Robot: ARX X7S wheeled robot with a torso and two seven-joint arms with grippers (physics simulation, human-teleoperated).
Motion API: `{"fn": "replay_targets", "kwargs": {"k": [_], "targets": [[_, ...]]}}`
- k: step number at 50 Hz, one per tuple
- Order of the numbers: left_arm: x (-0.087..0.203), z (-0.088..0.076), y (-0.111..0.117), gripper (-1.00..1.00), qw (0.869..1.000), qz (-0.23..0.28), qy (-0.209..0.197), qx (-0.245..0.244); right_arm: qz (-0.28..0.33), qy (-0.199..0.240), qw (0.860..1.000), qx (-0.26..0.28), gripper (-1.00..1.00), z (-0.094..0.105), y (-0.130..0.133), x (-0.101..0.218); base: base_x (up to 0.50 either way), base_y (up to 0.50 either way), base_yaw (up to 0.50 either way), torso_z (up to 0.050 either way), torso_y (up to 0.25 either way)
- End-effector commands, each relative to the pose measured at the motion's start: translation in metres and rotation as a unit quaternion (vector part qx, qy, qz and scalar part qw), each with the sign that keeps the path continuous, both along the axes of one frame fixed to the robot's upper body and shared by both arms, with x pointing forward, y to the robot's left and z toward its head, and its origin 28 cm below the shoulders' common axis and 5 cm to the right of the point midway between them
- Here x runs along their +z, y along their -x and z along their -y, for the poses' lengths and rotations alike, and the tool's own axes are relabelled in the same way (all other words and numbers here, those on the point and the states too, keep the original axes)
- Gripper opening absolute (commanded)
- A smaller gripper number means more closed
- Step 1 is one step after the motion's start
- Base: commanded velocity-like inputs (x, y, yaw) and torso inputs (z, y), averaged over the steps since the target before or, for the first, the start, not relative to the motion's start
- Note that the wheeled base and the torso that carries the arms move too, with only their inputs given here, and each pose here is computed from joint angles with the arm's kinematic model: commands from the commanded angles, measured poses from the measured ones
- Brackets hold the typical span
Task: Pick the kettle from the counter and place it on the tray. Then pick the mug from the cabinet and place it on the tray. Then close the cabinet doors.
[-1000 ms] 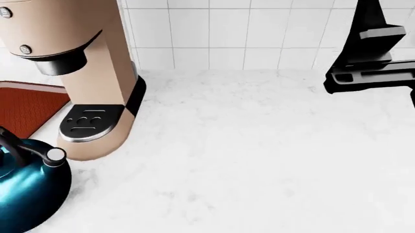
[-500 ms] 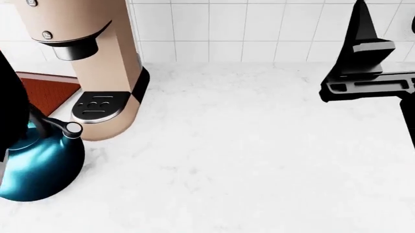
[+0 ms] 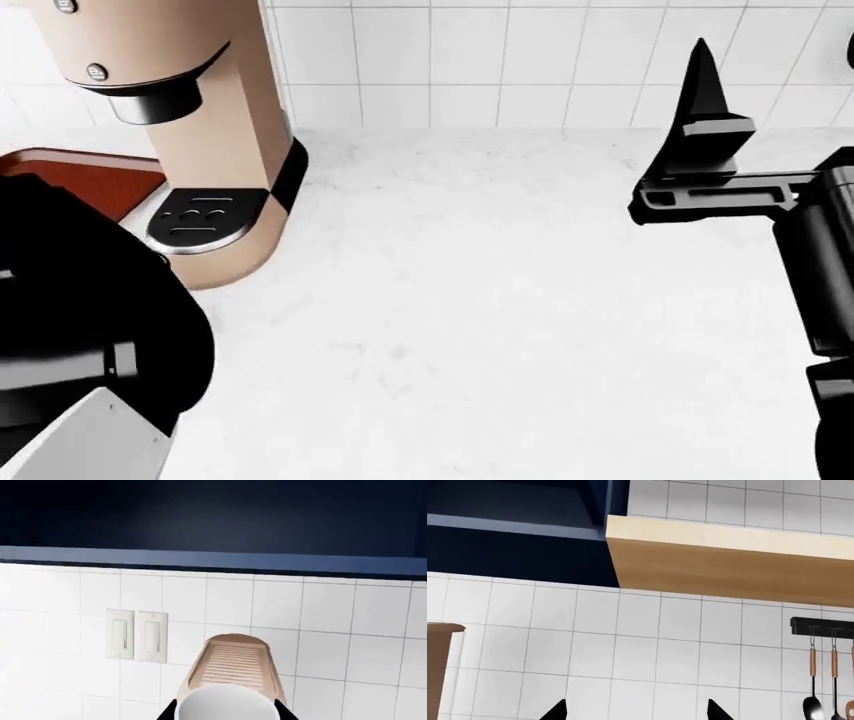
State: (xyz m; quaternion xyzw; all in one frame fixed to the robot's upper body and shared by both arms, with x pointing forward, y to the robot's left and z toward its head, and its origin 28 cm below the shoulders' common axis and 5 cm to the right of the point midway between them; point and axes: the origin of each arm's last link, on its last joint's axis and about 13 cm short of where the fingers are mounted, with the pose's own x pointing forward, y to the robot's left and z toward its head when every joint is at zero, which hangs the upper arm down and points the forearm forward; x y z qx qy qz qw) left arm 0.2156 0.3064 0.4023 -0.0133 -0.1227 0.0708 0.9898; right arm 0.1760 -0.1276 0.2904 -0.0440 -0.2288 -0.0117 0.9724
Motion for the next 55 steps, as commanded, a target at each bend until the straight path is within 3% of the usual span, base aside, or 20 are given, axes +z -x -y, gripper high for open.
{"fn": "replay_targets", "kwargs": {"k": [1,7,14,55], "targets": [[-0.008,-0.017,-0.005,-1.0,0.998,-0.009,0.033,0.047,-0.004,0.003,1.0,-0.006,1.0,-0.001,-0.003,-0.003,0.0,0.0,0.0,0.0,0.0],[0.005,-0.022,-0.003,-1.0,0.998,-0.004,0.037,0.058,0.0,0.005,1.0,-0.013,1.0,-0.001,-0.006,-0.003,0.0,0.32,0.0,0.0,0.0],[0.024,-0.013,-0.002,-1.0,0.999,-0.011,0.013,0.04,-0.004,0.004,1.0,-0.014,1.0,-0.001,-0.006,-0.003,0.0,0.5,0.0,0.0,0.0],[0.014,-0.002,-0.011,-1.0,0.999,-0.037,-0.013,0.02,0.006,0.002,1.0,-0.019,1.0,0.001,-0.002,0.001,0.0,0.5,0.0,0.0,0.0]]}}
